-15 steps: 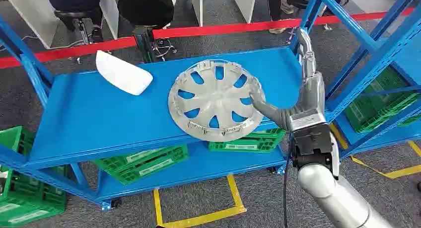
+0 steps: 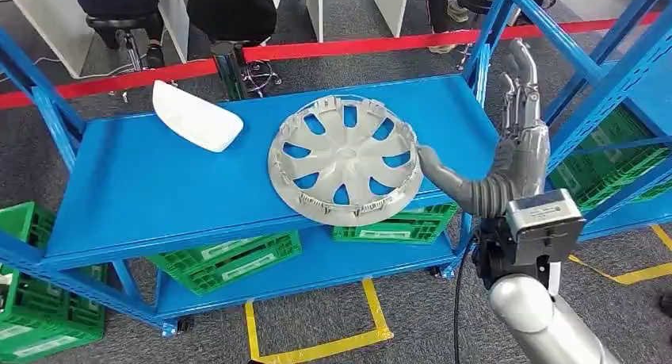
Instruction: Take the parts from the cabinet and place them on the table.
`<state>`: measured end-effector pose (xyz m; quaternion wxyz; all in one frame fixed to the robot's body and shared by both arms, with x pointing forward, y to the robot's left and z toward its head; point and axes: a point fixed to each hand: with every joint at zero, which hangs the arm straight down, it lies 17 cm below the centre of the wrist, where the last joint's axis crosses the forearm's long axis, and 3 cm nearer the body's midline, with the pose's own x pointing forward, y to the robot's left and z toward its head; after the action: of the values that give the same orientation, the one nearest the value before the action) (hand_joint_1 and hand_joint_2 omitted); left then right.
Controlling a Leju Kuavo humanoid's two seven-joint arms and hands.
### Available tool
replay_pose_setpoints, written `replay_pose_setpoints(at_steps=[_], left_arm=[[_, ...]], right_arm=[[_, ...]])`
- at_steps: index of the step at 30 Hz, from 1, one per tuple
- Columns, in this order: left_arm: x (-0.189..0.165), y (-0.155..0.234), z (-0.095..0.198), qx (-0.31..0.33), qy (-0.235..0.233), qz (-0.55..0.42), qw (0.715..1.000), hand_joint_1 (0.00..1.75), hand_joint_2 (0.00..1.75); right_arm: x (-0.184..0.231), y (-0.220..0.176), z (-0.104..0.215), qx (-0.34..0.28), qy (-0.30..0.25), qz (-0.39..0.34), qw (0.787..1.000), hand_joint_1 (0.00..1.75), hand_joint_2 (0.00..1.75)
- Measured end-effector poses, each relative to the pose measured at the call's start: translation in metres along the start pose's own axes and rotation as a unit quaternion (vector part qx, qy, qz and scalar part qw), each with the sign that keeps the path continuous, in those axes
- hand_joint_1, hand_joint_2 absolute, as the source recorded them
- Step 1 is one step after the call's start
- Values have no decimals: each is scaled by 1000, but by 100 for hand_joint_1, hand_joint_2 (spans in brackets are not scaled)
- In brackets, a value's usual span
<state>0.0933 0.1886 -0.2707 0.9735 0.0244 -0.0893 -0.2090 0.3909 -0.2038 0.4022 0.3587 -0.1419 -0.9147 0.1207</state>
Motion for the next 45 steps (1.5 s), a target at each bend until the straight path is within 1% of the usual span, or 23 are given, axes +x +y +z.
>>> replay_pose_setpoints(at_steps=[13, 45], left_arm=[[0, 0, 0, 1, -1, 0, 1000, 0, 0], [1, 1, 0, 2, -5, -1, 1000, 0, 0]], right_arm=[[0, -9, 1, -19, 4, -15, 1000, 0, 175], [1, -14, 1, -26, 4, -20, 999, 0, 175]])
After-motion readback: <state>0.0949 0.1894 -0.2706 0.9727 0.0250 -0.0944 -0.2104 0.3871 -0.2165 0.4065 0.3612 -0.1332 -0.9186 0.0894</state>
